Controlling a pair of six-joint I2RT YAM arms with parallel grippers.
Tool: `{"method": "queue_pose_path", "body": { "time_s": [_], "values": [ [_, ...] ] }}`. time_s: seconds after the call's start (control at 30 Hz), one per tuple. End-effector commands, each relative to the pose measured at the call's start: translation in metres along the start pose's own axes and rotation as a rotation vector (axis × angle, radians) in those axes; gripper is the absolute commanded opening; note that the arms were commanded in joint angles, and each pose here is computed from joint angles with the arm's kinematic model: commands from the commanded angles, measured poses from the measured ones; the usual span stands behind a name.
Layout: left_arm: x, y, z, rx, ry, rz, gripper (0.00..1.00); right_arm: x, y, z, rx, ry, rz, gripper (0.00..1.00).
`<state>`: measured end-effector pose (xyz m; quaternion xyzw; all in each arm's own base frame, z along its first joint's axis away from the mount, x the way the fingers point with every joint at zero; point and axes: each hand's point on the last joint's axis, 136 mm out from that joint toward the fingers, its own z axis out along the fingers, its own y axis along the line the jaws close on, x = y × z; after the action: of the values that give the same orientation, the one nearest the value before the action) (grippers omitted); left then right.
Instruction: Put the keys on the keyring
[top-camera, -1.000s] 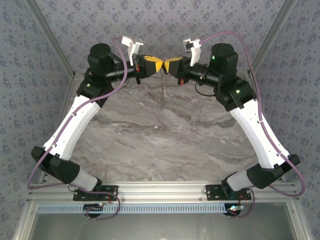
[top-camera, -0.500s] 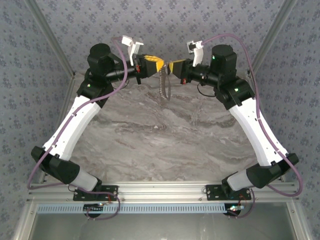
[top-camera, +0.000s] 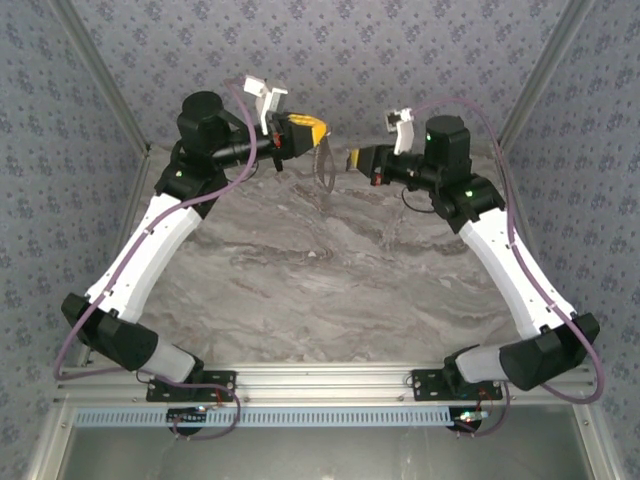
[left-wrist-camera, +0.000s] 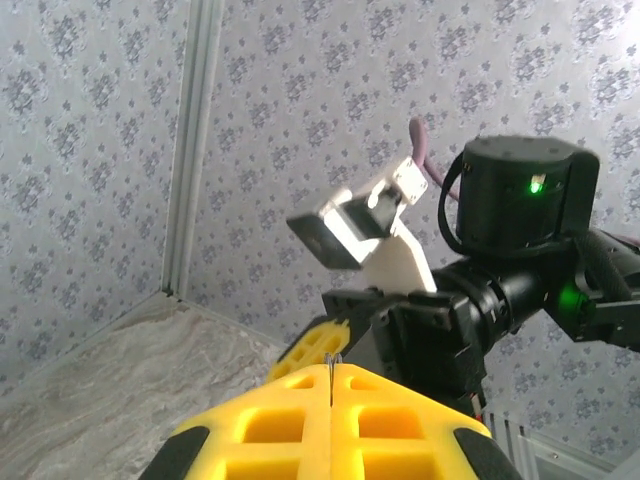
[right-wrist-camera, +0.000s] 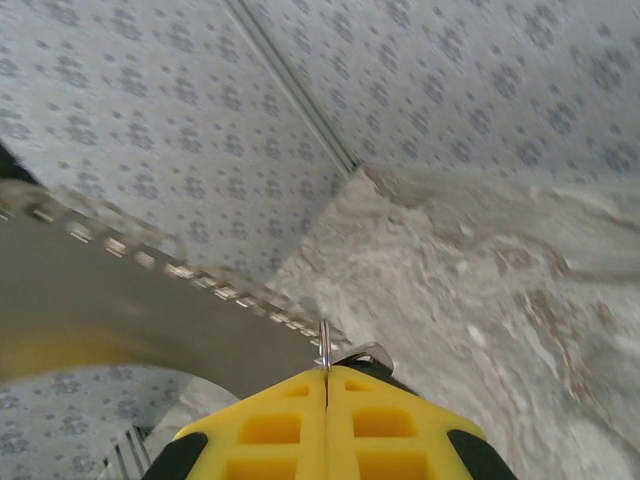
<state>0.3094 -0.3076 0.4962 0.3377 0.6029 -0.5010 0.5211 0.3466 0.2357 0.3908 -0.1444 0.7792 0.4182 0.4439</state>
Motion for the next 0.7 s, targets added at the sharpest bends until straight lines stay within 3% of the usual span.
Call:
{"method": "queue_pose_path", "body": {
  "time_s": [0.0, 0.27, 0.67],
  "values": [
    [-0.011, -0.011, -0.011, -0.012, -0.045, 0.062, 0.0, 0.028, -0.026, 0.003, 0.064, 0.021, 0.077, 0.0],
    [0.017, -0.003, -0.017, -0.058, -0.015, 0.028, 0.0, 0.147, -0.105, 0.022, 0.225, 0.189, 0.262, 0.0],
    [0.046, -0.002, -0.022, -0.055, 0.043, -0.007, 0.0, 0.255, -0.168, 0.031, 0.387, 0.291, 0.465, 0.0]
  ]
}}
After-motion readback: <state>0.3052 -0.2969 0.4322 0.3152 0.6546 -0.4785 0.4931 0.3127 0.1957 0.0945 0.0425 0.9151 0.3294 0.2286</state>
